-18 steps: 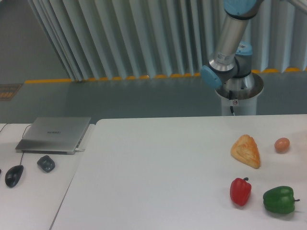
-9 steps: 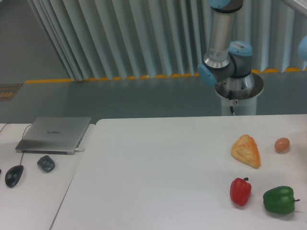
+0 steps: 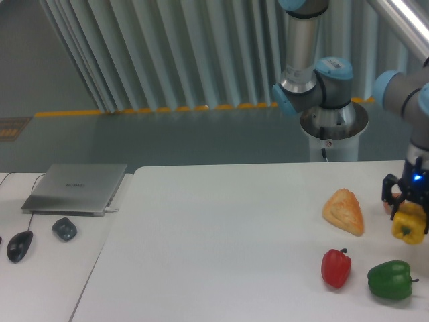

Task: Place the yellow pepper on the table
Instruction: 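Lower the gripper holding the yellow pepper toward the table beside the green pepper, then open the gripper to release the yellow pepper onto the table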

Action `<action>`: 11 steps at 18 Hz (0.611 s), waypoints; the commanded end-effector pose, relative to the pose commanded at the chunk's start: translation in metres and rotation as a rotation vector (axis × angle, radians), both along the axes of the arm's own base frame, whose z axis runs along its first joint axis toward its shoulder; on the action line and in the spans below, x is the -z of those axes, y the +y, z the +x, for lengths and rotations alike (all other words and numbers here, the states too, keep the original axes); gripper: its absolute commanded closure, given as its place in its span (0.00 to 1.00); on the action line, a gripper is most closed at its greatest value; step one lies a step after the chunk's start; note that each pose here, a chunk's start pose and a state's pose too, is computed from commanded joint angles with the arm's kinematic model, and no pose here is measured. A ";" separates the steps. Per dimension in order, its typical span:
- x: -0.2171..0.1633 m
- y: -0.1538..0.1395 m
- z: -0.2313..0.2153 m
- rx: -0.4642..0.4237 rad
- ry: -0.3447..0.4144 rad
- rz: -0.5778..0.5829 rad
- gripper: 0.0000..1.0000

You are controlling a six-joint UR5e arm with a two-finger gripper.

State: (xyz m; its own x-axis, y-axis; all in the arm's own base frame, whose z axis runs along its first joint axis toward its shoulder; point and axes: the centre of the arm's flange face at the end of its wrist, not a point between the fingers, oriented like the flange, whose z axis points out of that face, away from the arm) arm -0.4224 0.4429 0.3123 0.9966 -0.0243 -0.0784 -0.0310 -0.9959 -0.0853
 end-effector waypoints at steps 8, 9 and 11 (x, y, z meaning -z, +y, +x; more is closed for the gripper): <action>0.024 0.009 -0.008 0.007 0.024 -0.039 0.50; 0.023 0.009 -0.008 0.009 0.026 -0.038 0.25; 0.021 0.009 -0.008 0.010 0.029 -0.038 0.00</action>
State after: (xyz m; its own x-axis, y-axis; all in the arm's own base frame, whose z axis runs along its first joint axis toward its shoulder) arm -0.4309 0.4518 0.2914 0.9936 -0.0377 -0.1064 -0.0428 -0.9980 -0.0463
